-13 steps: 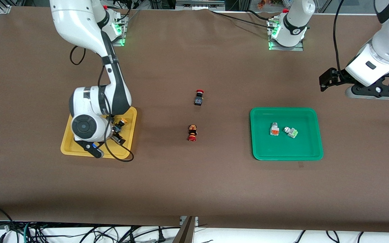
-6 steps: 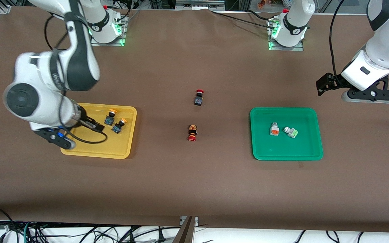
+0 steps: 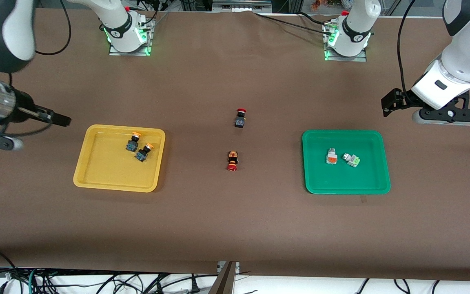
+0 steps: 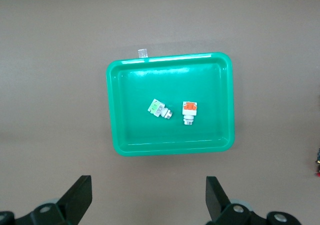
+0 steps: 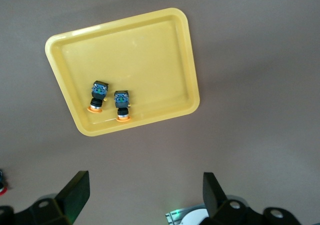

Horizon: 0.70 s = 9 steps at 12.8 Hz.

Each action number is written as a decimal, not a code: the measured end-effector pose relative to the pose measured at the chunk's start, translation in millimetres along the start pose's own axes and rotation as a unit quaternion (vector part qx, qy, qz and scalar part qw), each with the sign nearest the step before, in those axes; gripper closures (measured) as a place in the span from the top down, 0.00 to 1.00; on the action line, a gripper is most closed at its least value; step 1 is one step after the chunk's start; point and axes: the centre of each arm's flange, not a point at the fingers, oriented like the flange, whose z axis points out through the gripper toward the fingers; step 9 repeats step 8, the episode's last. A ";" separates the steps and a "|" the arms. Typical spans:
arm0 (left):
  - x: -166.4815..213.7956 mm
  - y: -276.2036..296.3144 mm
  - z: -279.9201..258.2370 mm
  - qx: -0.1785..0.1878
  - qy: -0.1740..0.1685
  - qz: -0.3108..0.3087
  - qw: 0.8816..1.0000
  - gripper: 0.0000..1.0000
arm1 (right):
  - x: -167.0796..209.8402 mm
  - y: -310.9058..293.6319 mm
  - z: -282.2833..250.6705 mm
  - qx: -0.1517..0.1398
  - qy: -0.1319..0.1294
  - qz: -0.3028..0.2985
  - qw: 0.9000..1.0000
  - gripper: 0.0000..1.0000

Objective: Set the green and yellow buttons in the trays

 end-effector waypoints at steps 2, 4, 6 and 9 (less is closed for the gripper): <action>0.1 0.0 0.0 0.000 0.000 0.000 1.000 1.00 | -2.6 32.7 0.3 0.013 -0.012 -0.028 0.999 1.00; 0.2 0.1 -0.2 0.000 0.000 0.000 1.000 1.00 | -10.5 52.6 8.4 0.001 -0.024 -0.057 0.998 1.00; 0.2 0.2 -0.3 0.000 0.000 0.000 1.000 1.00 | -22.7 49.1 18.4 -0.011 -0.026 -0.092 0.995 1.00; 0.2 0.2 -0.4 0.000 0.000 0.000 1.000 1.00 | -33.1 44.5 25.0 -0.010 -0.011 -0.120 0.993 1.00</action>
